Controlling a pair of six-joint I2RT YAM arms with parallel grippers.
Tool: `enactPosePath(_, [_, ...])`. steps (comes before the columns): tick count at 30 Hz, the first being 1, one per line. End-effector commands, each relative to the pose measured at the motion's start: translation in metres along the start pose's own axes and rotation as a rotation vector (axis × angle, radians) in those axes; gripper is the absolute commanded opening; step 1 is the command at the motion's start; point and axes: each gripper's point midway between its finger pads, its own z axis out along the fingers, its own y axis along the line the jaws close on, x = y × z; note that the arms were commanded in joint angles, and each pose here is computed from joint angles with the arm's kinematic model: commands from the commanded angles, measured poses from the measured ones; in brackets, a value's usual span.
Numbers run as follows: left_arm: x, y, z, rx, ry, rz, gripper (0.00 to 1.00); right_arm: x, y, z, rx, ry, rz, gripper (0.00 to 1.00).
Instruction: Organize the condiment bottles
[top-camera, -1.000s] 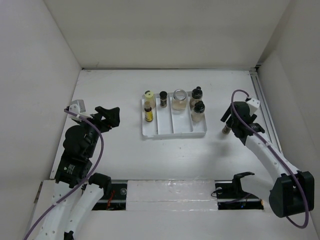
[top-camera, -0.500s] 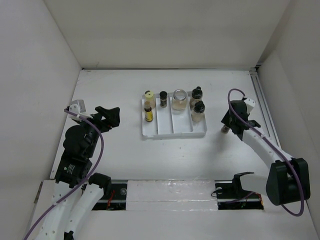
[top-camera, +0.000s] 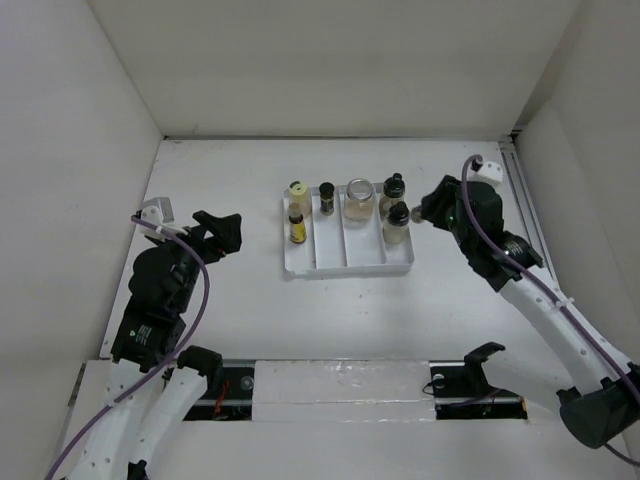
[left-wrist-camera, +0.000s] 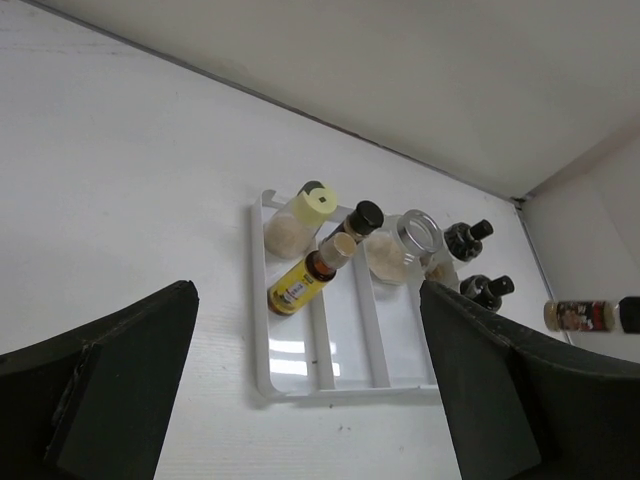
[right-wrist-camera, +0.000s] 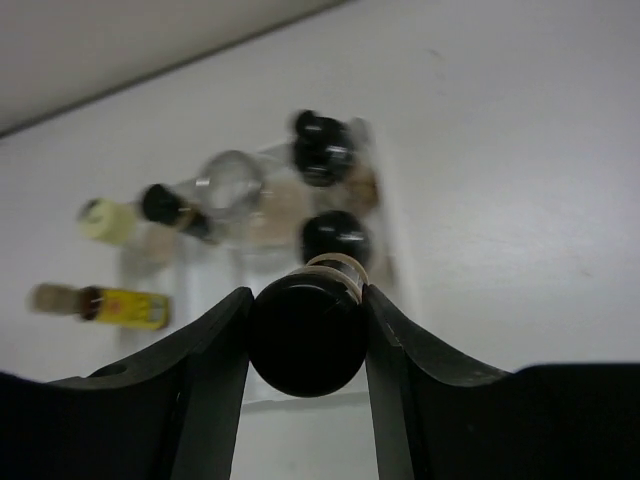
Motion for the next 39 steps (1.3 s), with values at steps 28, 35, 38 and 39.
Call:
enactPosePath(28, [0.013,-0.001,0.019,-0.001,0.066,0.031,0.99,0.143,0.231,0.077,-0.341,0.189,-0.398,0.42])
enactPosePath(35, [0.013,-0.001,0.019,-0.001,0.066,0.031,0.99,0.156,0.227,0.087,-0.319,0.205,-0.425,0.48])
enactPosePath(38, [0.013,-0.001,0.019,-0.001,0.066,0.031,0.99,0.161,0.227,0.088,-0.321,0.218,-0.421,0.57])
enactPosePath(39, [0.013,-0.001,0.019,-0.001,0.066,0.031,0.99,0.161,0.227,0.088,-0.321,0.218,-0.421,0.6])
